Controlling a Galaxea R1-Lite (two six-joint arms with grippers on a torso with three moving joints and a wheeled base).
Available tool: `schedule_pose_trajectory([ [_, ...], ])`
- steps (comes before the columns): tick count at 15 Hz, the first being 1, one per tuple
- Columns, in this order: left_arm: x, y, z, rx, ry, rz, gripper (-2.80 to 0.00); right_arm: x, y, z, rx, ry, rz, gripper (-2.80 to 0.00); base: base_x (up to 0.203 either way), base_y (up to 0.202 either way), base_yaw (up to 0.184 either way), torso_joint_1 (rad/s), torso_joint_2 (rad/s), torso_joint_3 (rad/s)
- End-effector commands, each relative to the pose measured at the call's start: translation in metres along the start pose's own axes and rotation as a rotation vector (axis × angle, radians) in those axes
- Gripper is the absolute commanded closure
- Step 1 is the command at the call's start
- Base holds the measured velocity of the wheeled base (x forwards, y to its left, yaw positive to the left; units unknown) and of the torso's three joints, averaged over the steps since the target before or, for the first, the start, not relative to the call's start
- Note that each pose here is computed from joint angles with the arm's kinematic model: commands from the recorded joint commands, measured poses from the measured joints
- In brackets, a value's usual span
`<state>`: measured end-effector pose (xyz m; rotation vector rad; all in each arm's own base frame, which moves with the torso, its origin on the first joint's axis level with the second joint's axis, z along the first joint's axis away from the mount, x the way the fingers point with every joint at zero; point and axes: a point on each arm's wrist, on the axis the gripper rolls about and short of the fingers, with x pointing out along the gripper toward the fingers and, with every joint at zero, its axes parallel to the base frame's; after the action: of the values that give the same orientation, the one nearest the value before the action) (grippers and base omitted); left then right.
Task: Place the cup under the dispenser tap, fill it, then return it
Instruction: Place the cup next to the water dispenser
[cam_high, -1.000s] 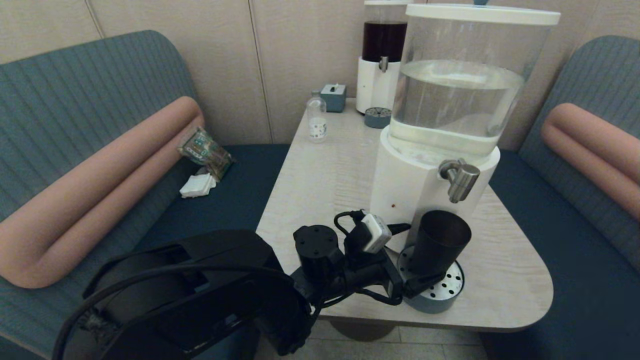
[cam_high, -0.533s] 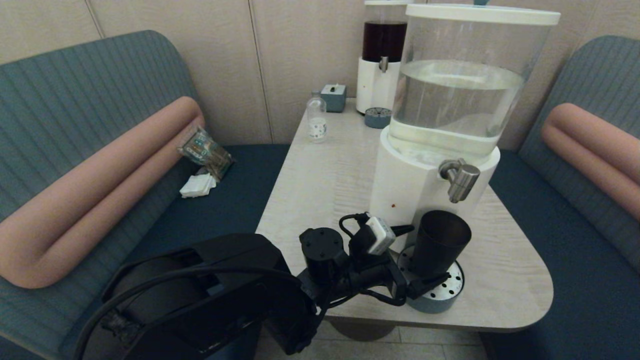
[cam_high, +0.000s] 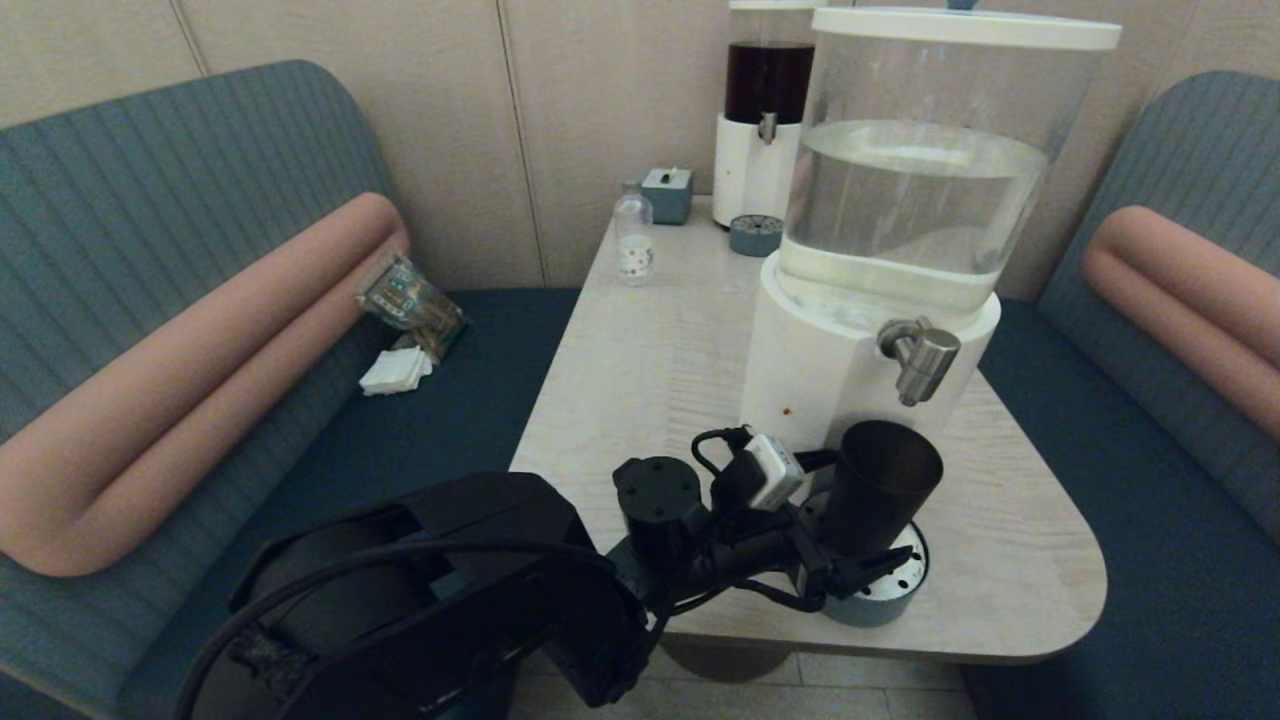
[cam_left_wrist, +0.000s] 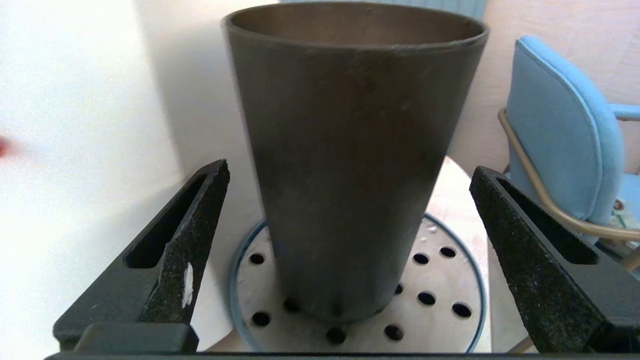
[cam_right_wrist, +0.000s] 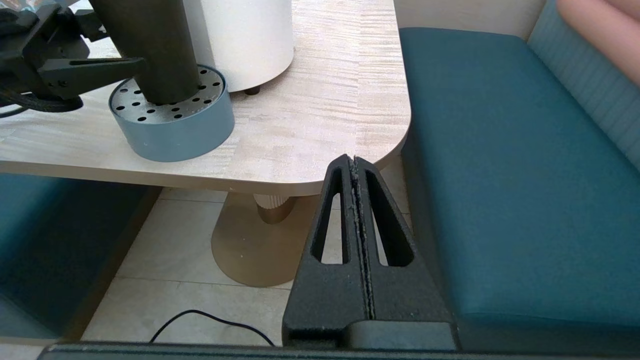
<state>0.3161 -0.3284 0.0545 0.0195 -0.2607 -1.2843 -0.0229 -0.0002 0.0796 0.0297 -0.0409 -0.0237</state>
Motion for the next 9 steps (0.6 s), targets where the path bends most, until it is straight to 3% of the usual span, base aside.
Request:
schedule_pose_trajectory([
  [1, 0.0029, -0.0009, -0.0015, 0.005, -0.009, -0.005, -2.80, 0.0011, -0.0001, -0.0041, 0.001, 0.016, -0.001, 0.00, 0.000, 0.000, 0.000, 0.000, 0.00, 0.000],
  [9, 0.0102, 0.0011, -0.0042, 0.002, -0.007, -0.008, -2.80, 0.0011, -0.0001, -0.0040, -0.001, 0.015, -0.001, 0.00, 0.000, 0.000, 0.000, 0.000, 0.00, 0.000],
])
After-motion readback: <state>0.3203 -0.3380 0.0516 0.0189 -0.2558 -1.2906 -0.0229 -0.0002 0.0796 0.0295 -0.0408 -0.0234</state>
